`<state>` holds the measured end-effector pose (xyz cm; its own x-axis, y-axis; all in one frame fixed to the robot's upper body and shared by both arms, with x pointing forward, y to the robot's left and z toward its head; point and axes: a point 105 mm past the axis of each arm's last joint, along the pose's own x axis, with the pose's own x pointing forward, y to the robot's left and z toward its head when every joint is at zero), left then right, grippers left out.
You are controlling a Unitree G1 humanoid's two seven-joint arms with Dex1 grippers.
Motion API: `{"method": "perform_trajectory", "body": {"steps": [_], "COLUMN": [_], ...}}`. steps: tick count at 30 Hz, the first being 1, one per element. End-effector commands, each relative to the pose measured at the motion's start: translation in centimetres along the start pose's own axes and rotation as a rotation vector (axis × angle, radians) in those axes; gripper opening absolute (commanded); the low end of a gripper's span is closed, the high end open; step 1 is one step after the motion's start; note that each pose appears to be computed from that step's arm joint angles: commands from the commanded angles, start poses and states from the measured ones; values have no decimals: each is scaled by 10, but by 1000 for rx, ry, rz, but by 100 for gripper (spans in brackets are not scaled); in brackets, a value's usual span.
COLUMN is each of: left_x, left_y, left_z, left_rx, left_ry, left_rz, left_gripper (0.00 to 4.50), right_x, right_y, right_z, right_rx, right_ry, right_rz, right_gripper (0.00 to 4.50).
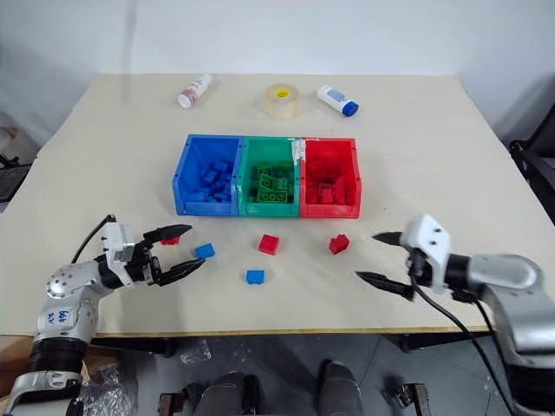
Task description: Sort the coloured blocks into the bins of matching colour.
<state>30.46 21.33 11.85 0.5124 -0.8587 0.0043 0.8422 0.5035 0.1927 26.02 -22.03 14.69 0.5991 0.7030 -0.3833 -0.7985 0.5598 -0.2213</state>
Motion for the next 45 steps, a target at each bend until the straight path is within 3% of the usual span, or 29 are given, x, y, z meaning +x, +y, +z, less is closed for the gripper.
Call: {"method": "perform_trajectory", "body": {"steps": [1,21,24,31,37,45], "left_x": [3,4,2,-5,-7,-6], "left_y": [3,-13,-14,-21,-26,-24], "left_z": [8,15,16,24,24,23], "left_rx": [30,43,45,52,40,24], "left_ry": [-13,-41,-36,-94,-115,-124], "left_rz": [-13,-4,-6,-73,-160,-214], "left_gripper": [450,450,450,450,450,450], "right_x": [-4,91,98,103,99,70], "right_y": [1,-24,-24,-23,-22,-33], "right_z": [18,11,9,9,20,74], "right_rx": [-47,-60,-48,-49,-56,-90], "right_ry": [-39,-59,-63,-75,-123,-292], "right_rz": [-25,121,139,135,88,-84], "right_gripper": [447,447,388,163,162,162]}}
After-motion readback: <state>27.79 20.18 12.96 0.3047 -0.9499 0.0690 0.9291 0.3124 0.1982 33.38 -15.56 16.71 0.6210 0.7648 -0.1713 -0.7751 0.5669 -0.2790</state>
